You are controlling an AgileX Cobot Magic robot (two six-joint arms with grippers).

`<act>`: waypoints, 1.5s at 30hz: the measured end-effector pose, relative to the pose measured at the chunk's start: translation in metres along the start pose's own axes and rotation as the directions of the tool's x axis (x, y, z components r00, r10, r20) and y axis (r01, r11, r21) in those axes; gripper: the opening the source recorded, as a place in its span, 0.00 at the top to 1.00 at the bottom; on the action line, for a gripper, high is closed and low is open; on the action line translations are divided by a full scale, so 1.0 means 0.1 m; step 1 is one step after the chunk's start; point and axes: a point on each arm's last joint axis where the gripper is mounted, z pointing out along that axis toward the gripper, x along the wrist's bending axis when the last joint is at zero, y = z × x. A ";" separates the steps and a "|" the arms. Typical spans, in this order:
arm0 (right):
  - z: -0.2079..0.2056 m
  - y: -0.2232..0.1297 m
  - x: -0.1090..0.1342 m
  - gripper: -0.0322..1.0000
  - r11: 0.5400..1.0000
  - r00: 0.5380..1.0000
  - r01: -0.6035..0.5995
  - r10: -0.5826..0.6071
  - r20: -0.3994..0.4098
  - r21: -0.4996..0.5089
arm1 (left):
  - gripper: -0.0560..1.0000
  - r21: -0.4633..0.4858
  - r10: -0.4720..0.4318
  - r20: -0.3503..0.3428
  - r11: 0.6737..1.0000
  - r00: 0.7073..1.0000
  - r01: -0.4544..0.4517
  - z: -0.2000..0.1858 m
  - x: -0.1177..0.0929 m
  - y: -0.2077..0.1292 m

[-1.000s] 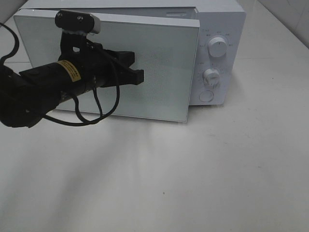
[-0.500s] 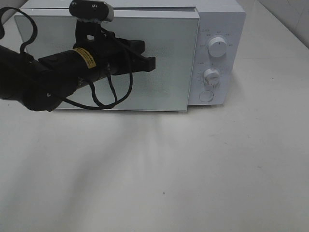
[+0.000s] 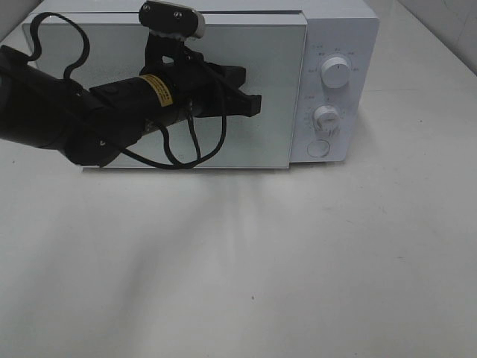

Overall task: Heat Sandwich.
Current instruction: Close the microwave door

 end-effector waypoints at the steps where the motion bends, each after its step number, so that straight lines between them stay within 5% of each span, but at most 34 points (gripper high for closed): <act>1: 0.00 0.00 0.00 0.24 1.000 1.000 0.000 0.000 0.000 0.000 | 0.95 -0.002 0.000 0.000 1.000 1.000 0.000 0.02 0.00 0.01; 29: 0.00 0.00 0.00 0.24 1.000 1.000 0.000 0.000 0.001 0.000 | 0.95 0.011 -0.013 0.034 1.000 0.999 0.013 0.25 -0.06 0.01; 45: 0.00 0.00 0.00 0.24 1.000 1.000 0.000 0.000 0.001 0.000 | 0.95 0.022 -0.100 -0.044 0.995 0.994 0.101 -0.21 0.08 -0.03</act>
